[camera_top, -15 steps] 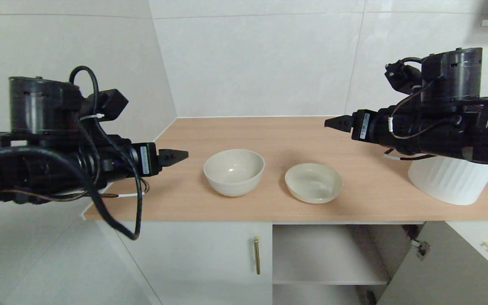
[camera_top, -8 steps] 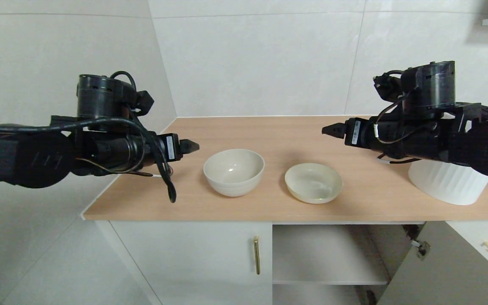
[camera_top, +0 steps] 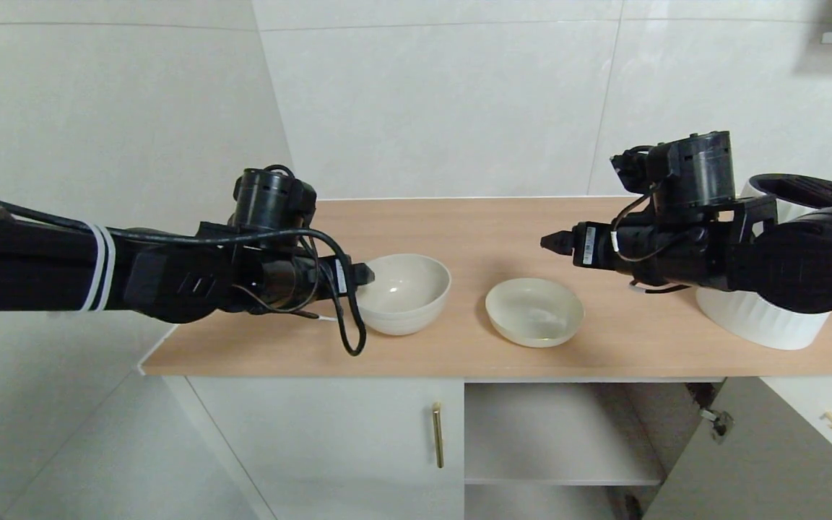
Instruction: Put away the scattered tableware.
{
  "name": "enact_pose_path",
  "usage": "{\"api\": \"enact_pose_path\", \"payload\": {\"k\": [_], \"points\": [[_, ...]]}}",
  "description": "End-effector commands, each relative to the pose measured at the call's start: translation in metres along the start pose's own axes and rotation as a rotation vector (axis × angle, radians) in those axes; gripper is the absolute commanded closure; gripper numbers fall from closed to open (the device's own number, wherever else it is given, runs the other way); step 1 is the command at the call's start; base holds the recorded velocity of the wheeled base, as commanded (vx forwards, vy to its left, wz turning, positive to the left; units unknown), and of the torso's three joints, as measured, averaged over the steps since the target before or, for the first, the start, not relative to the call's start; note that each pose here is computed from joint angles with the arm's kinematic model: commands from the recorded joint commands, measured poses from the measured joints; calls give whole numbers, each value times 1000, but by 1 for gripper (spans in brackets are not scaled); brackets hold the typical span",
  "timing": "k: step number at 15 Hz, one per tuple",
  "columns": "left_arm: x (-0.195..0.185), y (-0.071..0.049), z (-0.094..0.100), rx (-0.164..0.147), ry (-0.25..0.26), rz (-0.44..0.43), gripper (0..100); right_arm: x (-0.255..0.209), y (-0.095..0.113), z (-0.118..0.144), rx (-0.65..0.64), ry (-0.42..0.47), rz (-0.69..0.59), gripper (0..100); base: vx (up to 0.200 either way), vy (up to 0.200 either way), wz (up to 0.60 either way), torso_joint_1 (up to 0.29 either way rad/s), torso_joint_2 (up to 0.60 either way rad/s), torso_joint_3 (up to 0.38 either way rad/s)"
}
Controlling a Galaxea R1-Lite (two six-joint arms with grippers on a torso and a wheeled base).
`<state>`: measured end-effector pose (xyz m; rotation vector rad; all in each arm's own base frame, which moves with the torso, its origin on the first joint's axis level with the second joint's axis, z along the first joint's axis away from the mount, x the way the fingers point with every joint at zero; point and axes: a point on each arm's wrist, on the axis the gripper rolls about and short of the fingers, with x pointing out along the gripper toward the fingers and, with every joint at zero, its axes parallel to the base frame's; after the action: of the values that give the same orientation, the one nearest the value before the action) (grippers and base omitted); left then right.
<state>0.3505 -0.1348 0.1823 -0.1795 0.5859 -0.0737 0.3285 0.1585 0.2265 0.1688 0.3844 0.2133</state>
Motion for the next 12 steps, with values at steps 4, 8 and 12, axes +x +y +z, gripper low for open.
{"api": "enact_pose_path", "payload": {"k": [4,8,12], "points": [[8,-6,-5,9,16,-7,100,-1,1,0,-1,0,2,0,0,0,0,0,0,0],[10,-11,-10,21,33,-15,100,-2,1,1,0,-5,3,0,0,0,0,0,0,0],[-15,-9,3,5,-20,-33,100,-5,-1,-3,-16,76,-21,0,0,0,0,0,0,0]]}}
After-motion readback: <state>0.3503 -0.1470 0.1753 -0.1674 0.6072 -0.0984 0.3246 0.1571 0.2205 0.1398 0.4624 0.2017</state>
